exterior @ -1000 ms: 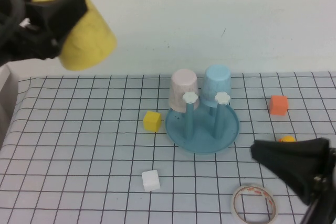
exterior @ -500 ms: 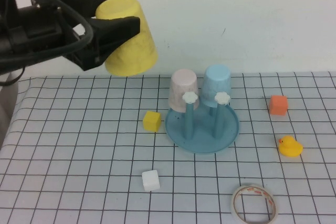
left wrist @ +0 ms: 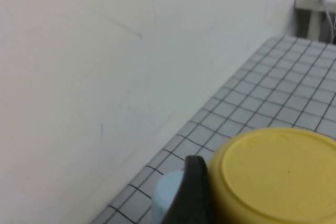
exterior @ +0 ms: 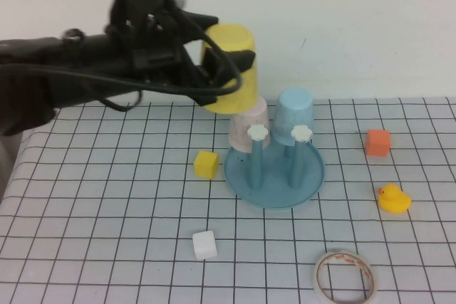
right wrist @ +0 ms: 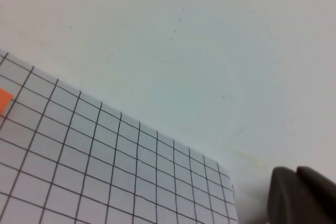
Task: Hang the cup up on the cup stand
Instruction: Place the cup on the cup holder
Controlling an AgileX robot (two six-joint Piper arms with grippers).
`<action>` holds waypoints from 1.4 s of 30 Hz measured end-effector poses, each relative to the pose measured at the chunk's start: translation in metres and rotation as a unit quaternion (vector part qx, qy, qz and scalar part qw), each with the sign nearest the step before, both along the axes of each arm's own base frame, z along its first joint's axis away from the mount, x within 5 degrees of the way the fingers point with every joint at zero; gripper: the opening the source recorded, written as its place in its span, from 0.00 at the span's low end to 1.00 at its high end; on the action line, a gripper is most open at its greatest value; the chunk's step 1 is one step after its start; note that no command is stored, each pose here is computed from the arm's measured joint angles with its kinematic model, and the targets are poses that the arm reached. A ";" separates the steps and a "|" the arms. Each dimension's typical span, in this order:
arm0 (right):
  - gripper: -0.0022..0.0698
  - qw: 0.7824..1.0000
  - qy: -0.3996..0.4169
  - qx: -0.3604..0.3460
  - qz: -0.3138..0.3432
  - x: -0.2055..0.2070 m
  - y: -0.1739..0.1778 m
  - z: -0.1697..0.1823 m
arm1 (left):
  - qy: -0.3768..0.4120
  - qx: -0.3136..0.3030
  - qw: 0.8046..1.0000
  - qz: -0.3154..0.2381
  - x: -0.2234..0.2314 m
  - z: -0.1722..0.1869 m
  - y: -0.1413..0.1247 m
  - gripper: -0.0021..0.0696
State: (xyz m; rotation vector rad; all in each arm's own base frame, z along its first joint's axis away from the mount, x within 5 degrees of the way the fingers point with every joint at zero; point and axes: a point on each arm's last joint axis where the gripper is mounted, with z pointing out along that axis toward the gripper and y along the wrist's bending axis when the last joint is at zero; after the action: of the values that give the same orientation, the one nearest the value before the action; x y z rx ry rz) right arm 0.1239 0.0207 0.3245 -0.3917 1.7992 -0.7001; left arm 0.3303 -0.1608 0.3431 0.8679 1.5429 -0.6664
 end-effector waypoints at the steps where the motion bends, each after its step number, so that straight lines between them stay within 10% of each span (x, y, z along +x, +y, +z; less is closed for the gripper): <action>1: 0.03 1.000 -0.001 0.004 -0.005 0.000 -0.001 0.000 | 0.005 0.003 1.000 -0.002 0.005 -0.005 -0.005 0.80; 27: 0.03 0.982 -0.116 0.149 0.033 -0.048 -0.052 0.004 | 0.121 0.013 0.993 -0.004 0.075 -0.100 -0.040 0.80; 42: 0.03 0.977 -0.137 0.134 0.089 -0.056 -0.053 -0.001 | 0.114 0.007 0.993 -0.003 0.080 -0.096 -0.043 0.80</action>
State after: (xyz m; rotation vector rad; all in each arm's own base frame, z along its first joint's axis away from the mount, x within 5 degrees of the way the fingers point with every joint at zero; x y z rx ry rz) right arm 0.0679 -0.0324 0.3237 -0.2577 1.5483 -0.3589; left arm 0.4102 -0.2037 0.2468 0.8299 1.7503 -0.7807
